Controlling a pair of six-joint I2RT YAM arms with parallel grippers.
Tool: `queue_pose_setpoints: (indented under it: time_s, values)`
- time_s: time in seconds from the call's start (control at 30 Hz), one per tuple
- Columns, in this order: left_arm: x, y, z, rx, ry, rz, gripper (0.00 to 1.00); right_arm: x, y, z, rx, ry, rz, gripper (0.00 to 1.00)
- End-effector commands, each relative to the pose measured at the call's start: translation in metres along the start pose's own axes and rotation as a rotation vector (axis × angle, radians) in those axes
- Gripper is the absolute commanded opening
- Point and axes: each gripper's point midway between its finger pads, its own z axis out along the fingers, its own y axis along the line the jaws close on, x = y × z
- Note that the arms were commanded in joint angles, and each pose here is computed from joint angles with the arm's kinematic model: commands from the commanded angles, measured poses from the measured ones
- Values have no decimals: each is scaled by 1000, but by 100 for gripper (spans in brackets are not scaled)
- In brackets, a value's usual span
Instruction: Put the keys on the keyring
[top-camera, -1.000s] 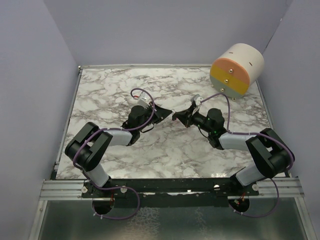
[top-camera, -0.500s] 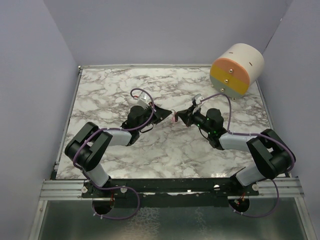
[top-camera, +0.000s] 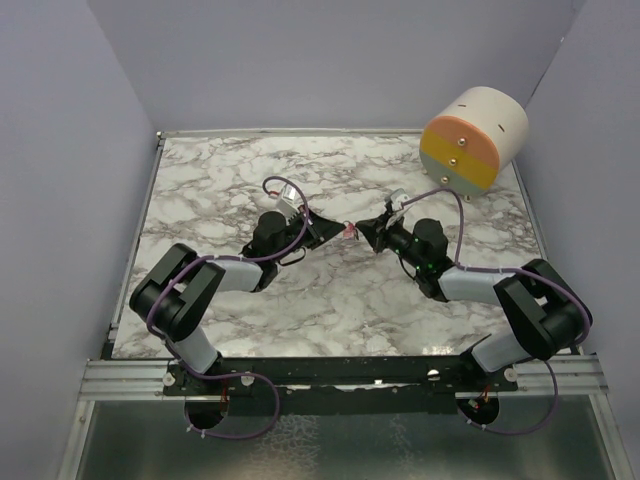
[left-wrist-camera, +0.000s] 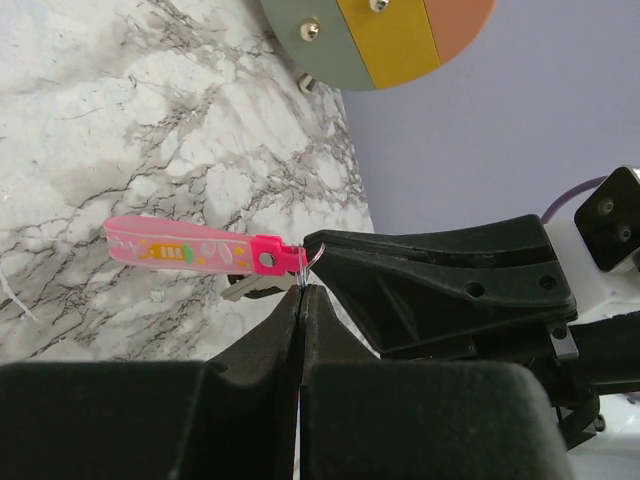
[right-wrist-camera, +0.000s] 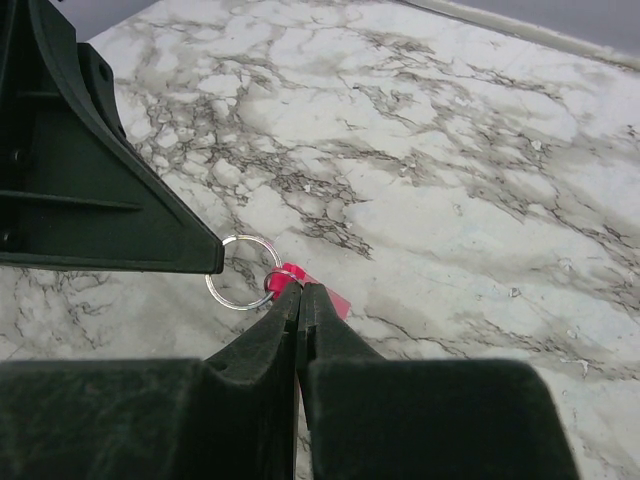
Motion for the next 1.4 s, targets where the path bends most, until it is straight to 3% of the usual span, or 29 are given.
queue_pose_setpoints:
  time_s: [0.0, 0.83, 1.37]
  values:
    - [2, -13, 1, 75, 28, -6, 0, -16, -6, -1, 28, -81, -61, 1]
    - [9, -13, 6, 129, 78, -53, 0, -38, 10, 15, -81, -175, -94, 1]
    - [10, -15, 7, 146, 88, -61, 0, -37, 23, 16, -157, -168, -104, 1]
